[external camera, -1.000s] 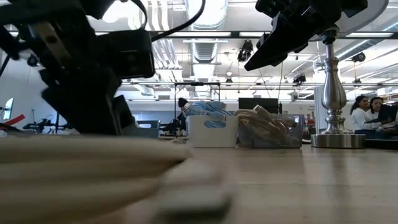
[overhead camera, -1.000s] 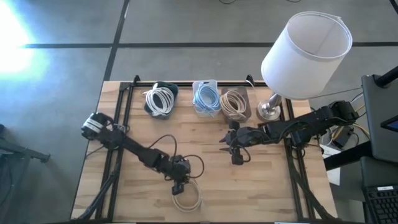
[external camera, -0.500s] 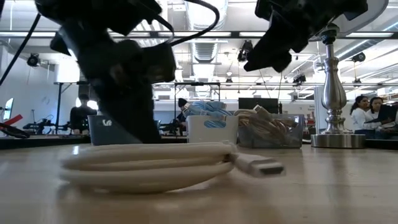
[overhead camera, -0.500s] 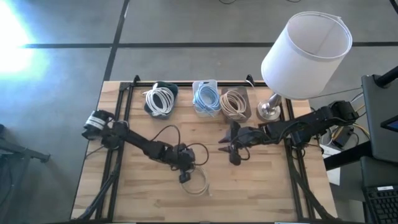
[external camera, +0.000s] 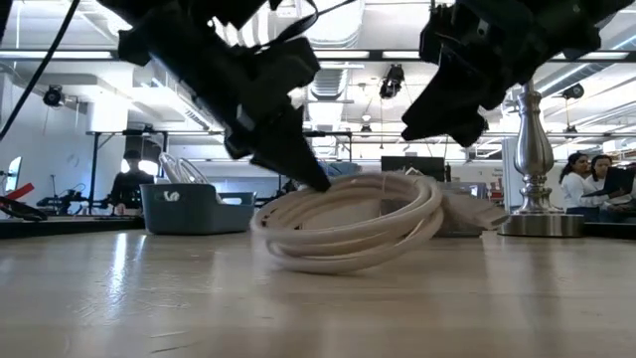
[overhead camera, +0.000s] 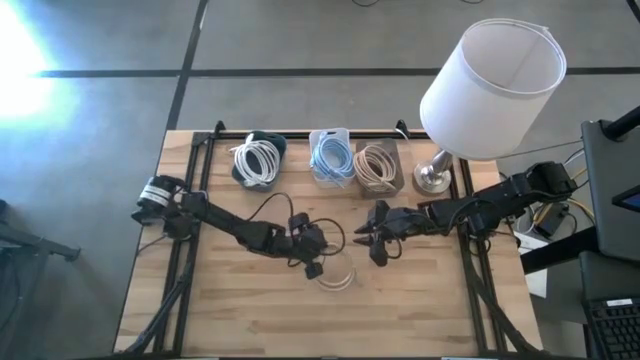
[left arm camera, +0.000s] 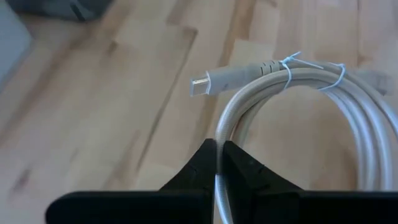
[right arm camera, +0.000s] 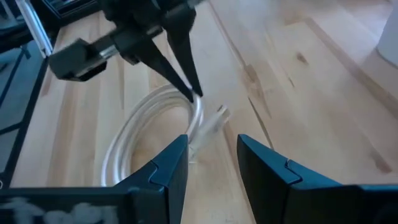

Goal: Sort HDMI cables
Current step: Put the brown HDMI cable into the black bin

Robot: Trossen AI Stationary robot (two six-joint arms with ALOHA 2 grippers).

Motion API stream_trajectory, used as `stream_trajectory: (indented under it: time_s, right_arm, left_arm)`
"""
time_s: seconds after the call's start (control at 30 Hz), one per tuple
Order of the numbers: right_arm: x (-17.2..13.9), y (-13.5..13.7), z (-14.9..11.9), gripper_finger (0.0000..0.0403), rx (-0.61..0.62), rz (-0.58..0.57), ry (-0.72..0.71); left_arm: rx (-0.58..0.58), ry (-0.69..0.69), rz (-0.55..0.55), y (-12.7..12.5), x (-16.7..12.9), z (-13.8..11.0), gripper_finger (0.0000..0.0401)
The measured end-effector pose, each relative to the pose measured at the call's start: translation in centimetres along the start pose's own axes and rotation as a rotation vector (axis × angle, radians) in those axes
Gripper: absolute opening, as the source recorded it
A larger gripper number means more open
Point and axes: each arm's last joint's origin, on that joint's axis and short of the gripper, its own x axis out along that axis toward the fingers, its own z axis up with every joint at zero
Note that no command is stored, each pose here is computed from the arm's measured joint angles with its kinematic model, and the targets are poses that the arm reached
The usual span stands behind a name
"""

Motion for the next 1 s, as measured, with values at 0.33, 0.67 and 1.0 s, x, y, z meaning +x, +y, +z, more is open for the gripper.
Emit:
stream_trajectory:
  time_s: [0.33, 0.67, 1.0]
  right_arm:
    - [0.1, -0.5, -1.1, 0.0132, 0.024, -0.009, 0.019]
    - [0.1, -0.7, -1.4, 0.0137, 0.023, -0.012, 0.029]
    - [0.2, -0.9, -1.8, 0.0137, 0.017, -0.022, 0.043]
  left_arm:
    - [0.039, -0.098, 0.115, 0.1, -0.2, 2.2, 0.0021]
    - [0.004, -0.125, 0.170, 1.4, 0.2, 3.1, 0.0021]
    - [0.053, -0.219, 0.152, 1.1, 0.1, 4.1, 0.0021]
